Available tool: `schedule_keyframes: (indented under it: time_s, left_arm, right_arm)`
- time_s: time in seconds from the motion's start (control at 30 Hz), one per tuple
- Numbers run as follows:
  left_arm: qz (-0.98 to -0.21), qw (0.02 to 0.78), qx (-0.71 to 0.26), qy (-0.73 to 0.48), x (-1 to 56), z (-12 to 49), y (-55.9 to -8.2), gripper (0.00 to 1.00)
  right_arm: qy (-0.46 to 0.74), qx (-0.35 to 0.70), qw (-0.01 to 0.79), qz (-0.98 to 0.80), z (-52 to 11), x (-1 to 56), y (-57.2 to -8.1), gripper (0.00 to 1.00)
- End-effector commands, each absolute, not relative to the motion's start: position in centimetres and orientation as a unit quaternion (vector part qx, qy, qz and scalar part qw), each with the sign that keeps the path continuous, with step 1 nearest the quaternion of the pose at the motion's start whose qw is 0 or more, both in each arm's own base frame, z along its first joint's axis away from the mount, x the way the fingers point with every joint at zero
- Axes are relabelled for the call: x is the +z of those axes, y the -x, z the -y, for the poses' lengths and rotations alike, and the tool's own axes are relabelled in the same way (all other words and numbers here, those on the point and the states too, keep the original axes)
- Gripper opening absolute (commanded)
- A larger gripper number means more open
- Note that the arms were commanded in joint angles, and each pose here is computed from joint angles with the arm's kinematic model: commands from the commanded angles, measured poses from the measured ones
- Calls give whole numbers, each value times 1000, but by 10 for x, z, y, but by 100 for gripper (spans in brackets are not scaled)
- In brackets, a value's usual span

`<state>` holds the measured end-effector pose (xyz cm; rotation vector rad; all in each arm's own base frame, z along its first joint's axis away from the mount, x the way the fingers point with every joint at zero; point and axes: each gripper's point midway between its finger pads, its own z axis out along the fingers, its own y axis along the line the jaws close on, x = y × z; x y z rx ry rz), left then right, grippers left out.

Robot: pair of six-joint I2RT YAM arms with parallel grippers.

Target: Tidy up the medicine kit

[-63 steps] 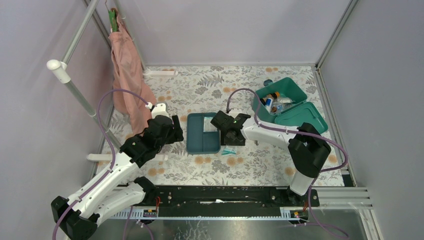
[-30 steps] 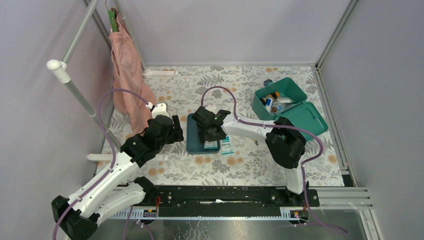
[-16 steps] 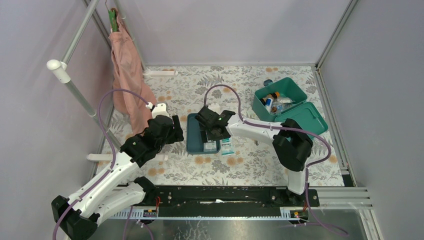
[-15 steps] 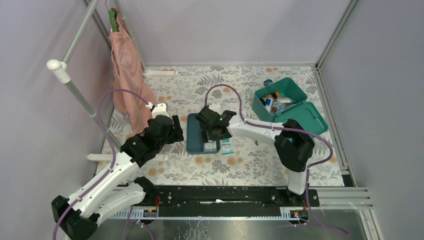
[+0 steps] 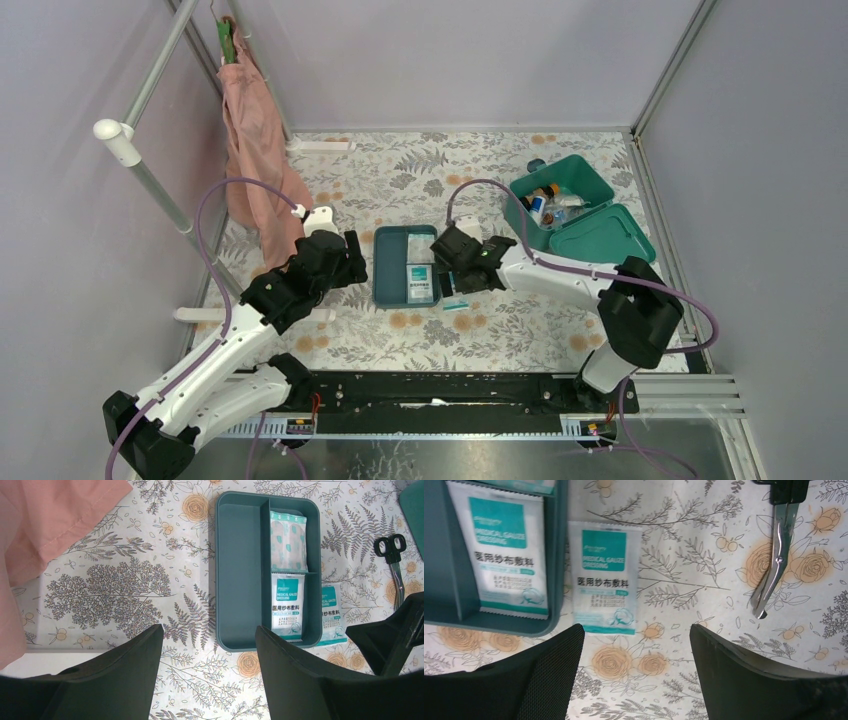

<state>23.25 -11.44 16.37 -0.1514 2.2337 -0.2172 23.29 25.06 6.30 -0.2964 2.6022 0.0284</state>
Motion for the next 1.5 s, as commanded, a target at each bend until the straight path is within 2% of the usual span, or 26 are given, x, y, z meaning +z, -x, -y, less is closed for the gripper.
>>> schedule_keyframes:
  time_s: [0.0,0.37,0.57,0.7,0.93,1.13,1.3,1.47]
  left_arm:
    - [-892,441,-86,59,169,114,-236,76]
    - [-901,411,-122,69,146,134,-238,76]
    - [-903,405,-100,100,137,135,-252,78]
    - [-902,405,-93,114,132,136,-259,79]
    - [-904,400,-76,133,115,130,-259,80]
    - [-901,400,-72,153,105,123,-258,80]
    - [-901,397,-66,162,99,116,-258,81]
    - [-902,392,-71,166,92,113,-258,81]
  right_arm:
    - [111,59,263,-957,-251,65,-242,86]
    - [146,98,213,-961,-275,38,-246,91]
    - [151,104,195,-964,-283,28,-246,92]
    - [150,110,190,-964,-287,26,-246,96]
    - [145,49,183,-971,-271,10,-248,96]
    - [156,-4,179,-971,-261,-2,-247,94]
    - [149,-9,174,-973,-256,-11,-242,90]
    - [139,-6,166,-976,-253,-20,-235,77]
